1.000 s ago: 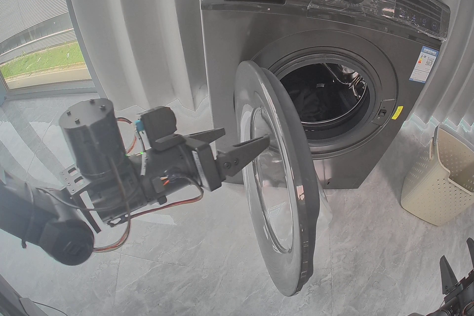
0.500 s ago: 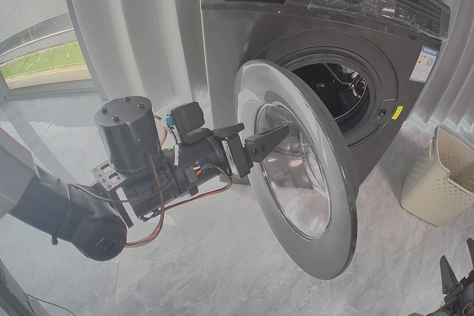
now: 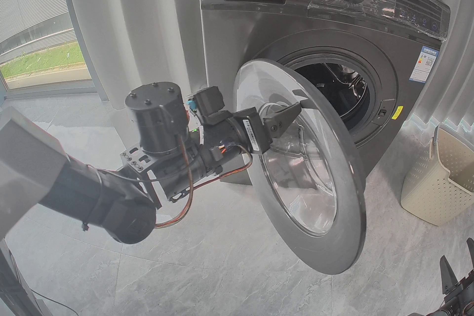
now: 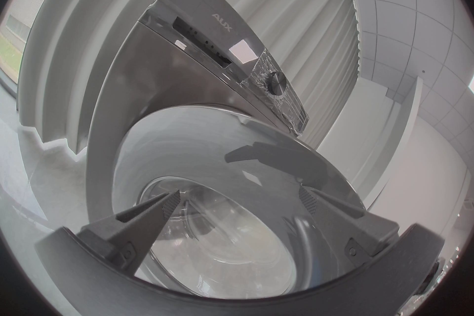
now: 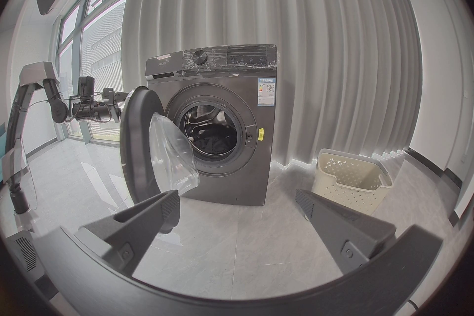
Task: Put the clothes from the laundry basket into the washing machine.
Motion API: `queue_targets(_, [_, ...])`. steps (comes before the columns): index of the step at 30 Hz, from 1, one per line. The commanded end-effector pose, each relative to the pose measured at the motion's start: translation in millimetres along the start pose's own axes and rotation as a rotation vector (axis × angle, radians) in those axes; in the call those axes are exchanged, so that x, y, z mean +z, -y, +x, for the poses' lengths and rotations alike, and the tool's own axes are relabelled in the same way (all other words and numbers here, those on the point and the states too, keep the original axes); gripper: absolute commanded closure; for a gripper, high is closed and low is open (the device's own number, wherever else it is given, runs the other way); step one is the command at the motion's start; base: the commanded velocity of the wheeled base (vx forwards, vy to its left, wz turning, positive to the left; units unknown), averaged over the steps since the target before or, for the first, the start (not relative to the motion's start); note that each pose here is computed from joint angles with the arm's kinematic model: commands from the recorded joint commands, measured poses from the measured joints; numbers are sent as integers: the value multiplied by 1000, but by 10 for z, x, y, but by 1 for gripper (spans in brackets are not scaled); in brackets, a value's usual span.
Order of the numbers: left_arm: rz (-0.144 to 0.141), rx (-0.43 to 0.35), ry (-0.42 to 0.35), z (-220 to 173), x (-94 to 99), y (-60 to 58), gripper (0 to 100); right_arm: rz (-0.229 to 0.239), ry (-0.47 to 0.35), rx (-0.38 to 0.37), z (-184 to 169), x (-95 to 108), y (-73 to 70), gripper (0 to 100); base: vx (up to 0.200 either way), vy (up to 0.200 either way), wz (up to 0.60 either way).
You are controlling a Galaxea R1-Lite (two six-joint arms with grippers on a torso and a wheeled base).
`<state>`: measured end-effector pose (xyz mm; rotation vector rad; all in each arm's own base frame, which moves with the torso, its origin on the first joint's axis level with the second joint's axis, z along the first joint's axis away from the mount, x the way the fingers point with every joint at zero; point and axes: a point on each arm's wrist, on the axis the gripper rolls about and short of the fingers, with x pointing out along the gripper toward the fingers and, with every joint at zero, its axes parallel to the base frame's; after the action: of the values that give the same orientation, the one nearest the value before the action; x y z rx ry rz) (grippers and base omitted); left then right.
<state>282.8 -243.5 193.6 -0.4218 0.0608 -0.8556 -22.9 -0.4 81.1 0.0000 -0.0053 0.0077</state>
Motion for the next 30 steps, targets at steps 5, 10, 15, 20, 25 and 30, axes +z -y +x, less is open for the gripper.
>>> queue_targets(5, [-65,25,22,155,-56,-50,0,2,-4,0,3,-51,0,0,0,0,0])
queue_targets(10, [-66,39,19,-22,-5,-3,0,2,-4,0,3,-51,0,0,0,0,0])
queue_targets(15, [-59,39,4,-607,127,210,0,0,-4,0,3,-51,0,0,0,0,0])
queue_targets(20, [37,80,15,-1415,240,331,0,0,-4,0,3,-51,0,0,0,0,0])
queue_targets(25, [131,163,7,-2016,217,300,0,0,-4,0,3,-51,0,0,0,0,0])
queue_targets(30, [209,224,-4,-2472,180,325,0,-2,-4,0,3,-51,0,0,0,0,0])
